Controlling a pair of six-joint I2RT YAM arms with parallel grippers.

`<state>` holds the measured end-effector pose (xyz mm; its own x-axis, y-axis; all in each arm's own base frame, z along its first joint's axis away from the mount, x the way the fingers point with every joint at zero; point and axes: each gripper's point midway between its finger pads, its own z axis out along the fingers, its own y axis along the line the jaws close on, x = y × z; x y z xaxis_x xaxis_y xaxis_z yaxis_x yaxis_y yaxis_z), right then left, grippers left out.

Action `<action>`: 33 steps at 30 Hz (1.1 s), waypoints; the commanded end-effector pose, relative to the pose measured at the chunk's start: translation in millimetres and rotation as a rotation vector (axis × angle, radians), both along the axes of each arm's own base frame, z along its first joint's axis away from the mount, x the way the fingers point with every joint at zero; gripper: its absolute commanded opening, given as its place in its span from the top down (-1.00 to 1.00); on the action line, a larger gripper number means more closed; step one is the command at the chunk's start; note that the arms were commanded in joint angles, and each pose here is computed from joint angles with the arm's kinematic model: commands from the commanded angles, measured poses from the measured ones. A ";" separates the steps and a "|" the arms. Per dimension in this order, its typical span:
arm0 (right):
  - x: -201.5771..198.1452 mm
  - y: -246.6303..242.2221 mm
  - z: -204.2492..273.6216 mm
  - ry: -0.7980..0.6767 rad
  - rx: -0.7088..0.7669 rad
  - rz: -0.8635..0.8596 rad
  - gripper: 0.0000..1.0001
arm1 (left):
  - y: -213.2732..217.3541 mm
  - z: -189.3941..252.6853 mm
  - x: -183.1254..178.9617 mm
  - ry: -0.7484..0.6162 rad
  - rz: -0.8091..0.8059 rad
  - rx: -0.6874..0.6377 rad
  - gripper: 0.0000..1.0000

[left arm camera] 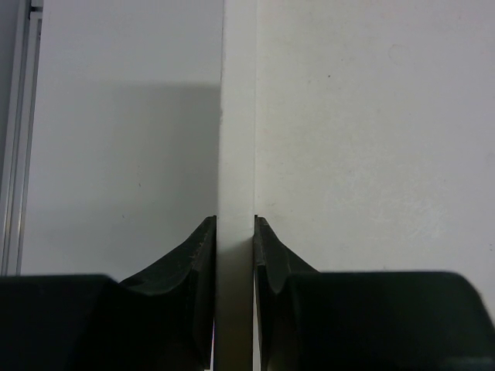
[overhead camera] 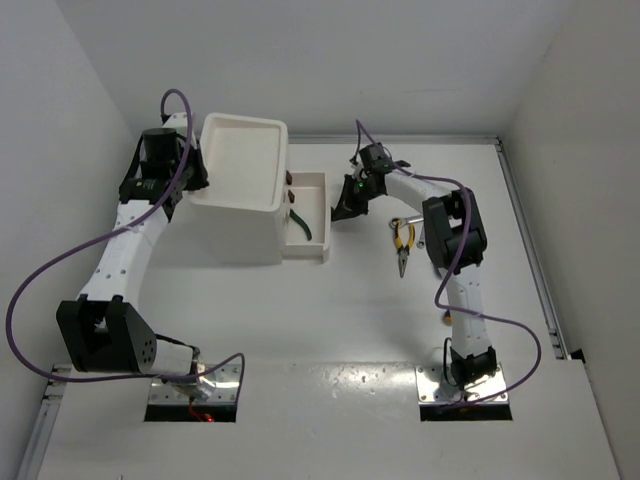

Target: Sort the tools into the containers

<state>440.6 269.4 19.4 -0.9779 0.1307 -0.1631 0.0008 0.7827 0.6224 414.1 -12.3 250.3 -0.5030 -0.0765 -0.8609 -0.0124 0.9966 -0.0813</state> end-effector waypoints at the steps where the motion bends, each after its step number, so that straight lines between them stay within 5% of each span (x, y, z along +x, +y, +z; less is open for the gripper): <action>1: 7.3 32.1 21.6 -0.045 0.122 0.021 1.00 | -45.5 -81.4 -35.3 0.301 -0.146 -0.133 1.00; 26: 0.6 123.8 38.0 -0.075 0.284 0.119 1.00 | -70.4 -83.5 -40.0 0.306 -0.215 -0.130 1.00; 31: 1.3 130.4 43.1 -0.082 0.335 0.137 0.86 | -68.4 -87.3 -41.4 0.315 -0.206 -0.123 1.00; 33: 0.1 131.0 50.7 -0.097 0.346 0.155 0.62 | -66.9 -87.6 -41.1 0.314 -0.199 -0.118 1.00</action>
